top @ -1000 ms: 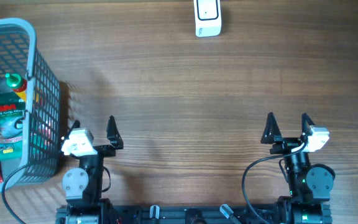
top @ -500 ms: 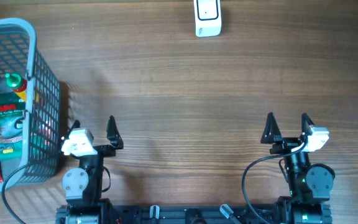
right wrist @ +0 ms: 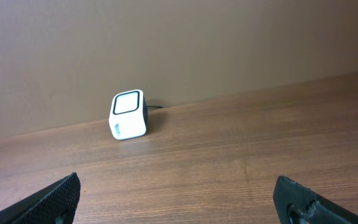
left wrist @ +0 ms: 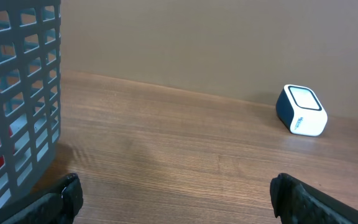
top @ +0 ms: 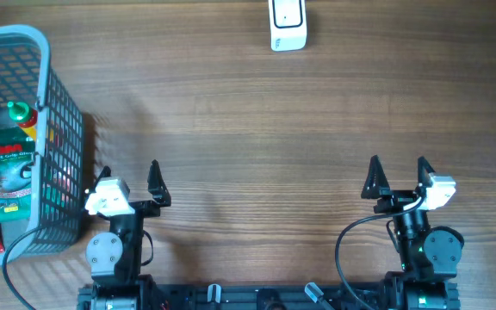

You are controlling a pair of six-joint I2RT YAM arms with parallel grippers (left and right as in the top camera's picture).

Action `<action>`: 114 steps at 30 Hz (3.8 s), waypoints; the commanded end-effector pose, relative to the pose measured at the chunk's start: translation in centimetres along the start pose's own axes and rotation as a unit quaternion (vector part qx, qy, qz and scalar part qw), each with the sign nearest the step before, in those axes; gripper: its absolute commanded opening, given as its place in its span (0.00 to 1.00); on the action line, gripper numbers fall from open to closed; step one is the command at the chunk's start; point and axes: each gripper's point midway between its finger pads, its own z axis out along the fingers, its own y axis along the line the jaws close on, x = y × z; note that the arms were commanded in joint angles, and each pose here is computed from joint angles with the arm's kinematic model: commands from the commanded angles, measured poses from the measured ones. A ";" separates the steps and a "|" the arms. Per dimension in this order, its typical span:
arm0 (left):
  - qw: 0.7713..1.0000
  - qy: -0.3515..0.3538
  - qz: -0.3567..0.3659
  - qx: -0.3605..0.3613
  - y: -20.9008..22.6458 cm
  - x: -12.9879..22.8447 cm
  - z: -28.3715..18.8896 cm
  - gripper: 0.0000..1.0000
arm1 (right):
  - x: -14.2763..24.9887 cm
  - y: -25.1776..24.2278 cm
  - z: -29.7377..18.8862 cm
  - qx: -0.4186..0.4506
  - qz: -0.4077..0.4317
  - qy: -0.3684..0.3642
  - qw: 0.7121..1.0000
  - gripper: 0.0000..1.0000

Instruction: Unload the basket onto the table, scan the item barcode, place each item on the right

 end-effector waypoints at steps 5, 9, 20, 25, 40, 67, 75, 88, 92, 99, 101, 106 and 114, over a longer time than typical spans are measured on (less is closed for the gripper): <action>1.000 0.002 0.010 0.003 0.0 0.2 0.0 1.00 | 0.1 -0.3 0.0 0.009 0.000 0.001 1.000 1.00; 1.000 0.002 0.010 0.003 0.0 0.2 0.0 1.00 | 0.1 -0.3 0.0 0.009 0.000 0.001 1.000 0.99; 1.000 0.002 0.010 0.003 0.0 0.2 0.0 1.00 | 0.1 -0.3 0.0 0.009 0.000 0.001 1.000 1.00; 1.000 0.002 0.010 0.003 0.0 0.2 0.0 1.00 | 0.1 -0.3 0.0 0.009 0.000 0.001 1.000 1.00; 1.000 0.002 0.010 0.003 0.0 0.2 0.0 1.00 | 0.1 -0.3 0.0 0.009 0.000 0.001 1.000 1.00; 0.999 -0.035 0.037 -0.015 0.5 -1.5 0.0 1.00 | 0.1 -0.3 0.0 0.009 0.000 0.001 1.000 1.00; 0.998 -0.034 0.005 0.051 -1.8 -1.6 -0.1 1.00 | 0.1 -0.3 0.0 0.009 0.000 0.001 1.000 1.00; 0.987 -0.070 -0.040 0.141 -5.2 -5.8 -1.1 1.00 | 0.1 -0.3 0.0 0.009 0.000 0.001 1.000 1.00; 0.987 -0.045 -0.042 0.146 -5.8 -7.6 -0.2 1.00 | 0.1 -0.3 0.0 0.009 0.000 0.001 1.000 1.00; 0.987 -0.035 -0.042 0.155 -7.2 -13.6 3.9 1.00 | 0.1 -0.3 0.0 0.009 0.000 0.001 1.000 1.00; 0.986 -0.025 -0.044 0.162 -7.6 -14.6 5.1 1.00 | 0.1 -0.3 0.0 0.009 0.000 0.001 1.000 1.00; 0.978 0.012 -0.048 0.204 -9.6 -17.0 8.6 1.00 | 0.1 -0.3 0.0 0.009 -0.001 0.001 1.000 1.00; 0.946 0.067 -0.052 0.312 -13.2 -16.5 9.5 1.00 | 0.1 -0.3 0.0 0.009 0.000 0.001 1.000 1.00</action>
